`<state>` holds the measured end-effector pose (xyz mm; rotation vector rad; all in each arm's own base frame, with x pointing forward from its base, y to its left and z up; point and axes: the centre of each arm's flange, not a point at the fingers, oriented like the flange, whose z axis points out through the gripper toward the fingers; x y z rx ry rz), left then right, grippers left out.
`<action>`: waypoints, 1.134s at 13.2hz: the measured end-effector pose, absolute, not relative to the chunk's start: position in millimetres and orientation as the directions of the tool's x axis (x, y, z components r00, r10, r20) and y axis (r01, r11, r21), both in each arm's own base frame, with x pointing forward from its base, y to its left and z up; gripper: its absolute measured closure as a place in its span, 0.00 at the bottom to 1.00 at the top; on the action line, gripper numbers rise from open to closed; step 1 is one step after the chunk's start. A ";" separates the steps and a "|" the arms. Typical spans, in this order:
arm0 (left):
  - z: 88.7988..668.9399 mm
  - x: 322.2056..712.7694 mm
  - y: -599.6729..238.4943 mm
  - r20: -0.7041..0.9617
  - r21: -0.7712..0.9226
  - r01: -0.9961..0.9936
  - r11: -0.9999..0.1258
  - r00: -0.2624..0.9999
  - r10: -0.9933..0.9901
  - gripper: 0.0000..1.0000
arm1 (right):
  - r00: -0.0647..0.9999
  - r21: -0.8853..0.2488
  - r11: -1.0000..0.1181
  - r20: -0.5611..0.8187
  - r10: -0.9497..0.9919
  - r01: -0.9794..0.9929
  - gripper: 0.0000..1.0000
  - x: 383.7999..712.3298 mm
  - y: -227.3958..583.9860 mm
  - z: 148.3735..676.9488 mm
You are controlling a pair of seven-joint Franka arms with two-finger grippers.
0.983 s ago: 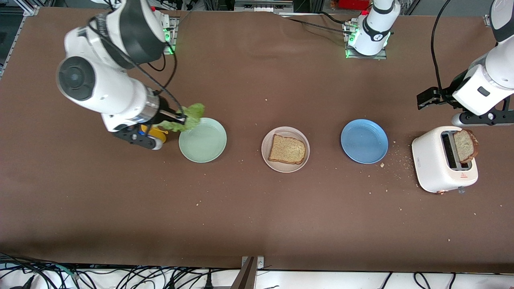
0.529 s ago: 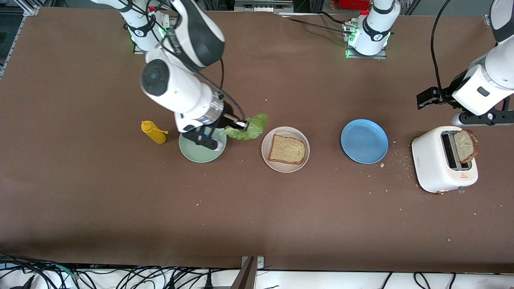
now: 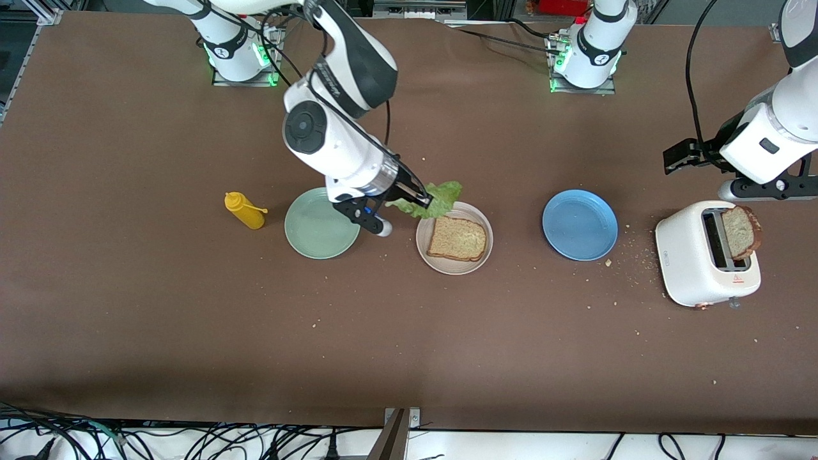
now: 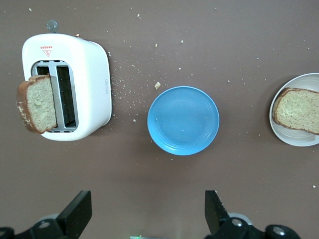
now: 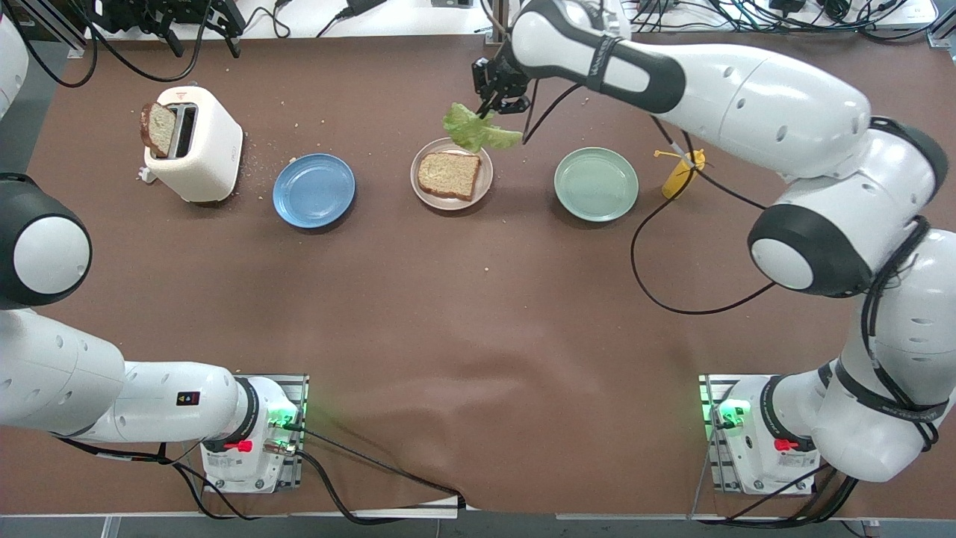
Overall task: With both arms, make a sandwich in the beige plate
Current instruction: 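Carry the lettuce leaf over the toast on the beige plate, then lower the lettuce onto the toast and open the right gripper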
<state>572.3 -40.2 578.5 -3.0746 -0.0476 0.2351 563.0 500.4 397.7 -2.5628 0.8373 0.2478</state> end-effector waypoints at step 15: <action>578.3 572.3 -39.8 -0.152 -0.060 0.027 -0.998 0.988 0.036 0.00 | 0.767 -0.328 -0.693 -0.254 -0.590 -0.642 0.96 561.6 546.1 253.2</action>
